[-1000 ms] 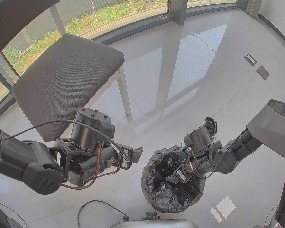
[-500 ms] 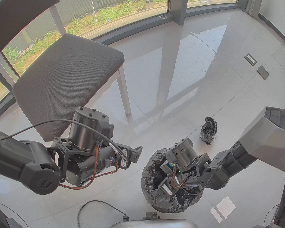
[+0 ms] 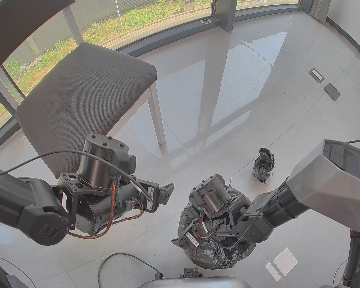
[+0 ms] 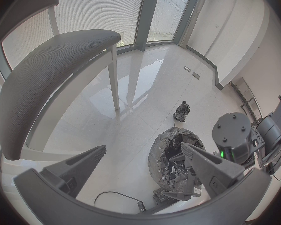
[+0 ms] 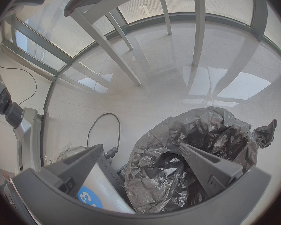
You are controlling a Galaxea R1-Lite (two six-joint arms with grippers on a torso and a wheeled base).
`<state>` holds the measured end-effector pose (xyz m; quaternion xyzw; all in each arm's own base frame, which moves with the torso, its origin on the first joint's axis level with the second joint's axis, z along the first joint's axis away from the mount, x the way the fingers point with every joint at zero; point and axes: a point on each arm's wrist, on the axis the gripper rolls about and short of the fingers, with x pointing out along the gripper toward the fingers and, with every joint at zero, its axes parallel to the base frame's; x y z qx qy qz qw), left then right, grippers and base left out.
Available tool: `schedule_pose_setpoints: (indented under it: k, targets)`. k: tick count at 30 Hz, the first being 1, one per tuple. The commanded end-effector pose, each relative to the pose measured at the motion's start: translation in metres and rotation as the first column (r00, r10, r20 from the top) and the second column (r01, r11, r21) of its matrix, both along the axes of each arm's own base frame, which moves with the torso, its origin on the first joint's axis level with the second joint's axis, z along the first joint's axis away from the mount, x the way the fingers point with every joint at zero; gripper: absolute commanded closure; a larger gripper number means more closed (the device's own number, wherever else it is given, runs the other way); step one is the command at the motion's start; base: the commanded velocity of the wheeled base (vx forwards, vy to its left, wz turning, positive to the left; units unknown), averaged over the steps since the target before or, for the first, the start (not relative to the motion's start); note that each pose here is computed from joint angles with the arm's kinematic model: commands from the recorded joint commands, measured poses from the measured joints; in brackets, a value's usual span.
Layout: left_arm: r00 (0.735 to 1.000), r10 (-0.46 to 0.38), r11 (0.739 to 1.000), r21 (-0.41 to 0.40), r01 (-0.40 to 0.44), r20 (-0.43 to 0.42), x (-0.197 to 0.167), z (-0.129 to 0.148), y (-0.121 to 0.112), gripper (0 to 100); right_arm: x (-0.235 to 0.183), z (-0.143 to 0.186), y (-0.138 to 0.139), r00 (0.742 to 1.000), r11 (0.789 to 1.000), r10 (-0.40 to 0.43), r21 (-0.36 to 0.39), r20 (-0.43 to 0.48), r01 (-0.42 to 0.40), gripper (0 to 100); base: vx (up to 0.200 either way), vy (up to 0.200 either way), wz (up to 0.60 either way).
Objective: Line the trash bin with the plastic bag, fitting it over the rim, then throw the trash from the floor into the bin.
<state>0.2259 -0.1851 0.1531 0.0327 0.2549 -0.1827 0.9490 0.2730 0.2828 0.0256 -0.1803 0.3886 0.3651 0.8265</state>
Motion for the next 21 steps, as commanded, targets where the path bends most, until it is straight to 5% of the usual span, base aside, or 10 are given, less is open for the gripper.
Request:
schedule_pose_setpoints:
  k: [1,21]
  targets:
    - [1.000,0.002,1.000,-0.003,-0.002,0.003,0.000,0.001,0.001,0,0.002,-0.011,0.004,1.000,1.000,0.005,-0.012,-0.014,-0.005,0,0.000,0.000,0.00]
    - [1.000,0.017,1.000,-0.013,-0.017,-0.001,-0.001,0.002,0.005,0,0.027,-0.022,0.022,1.000,1.000,0.002,0.024,-0.002,-0.002,0,0.000,0.000,0.00]
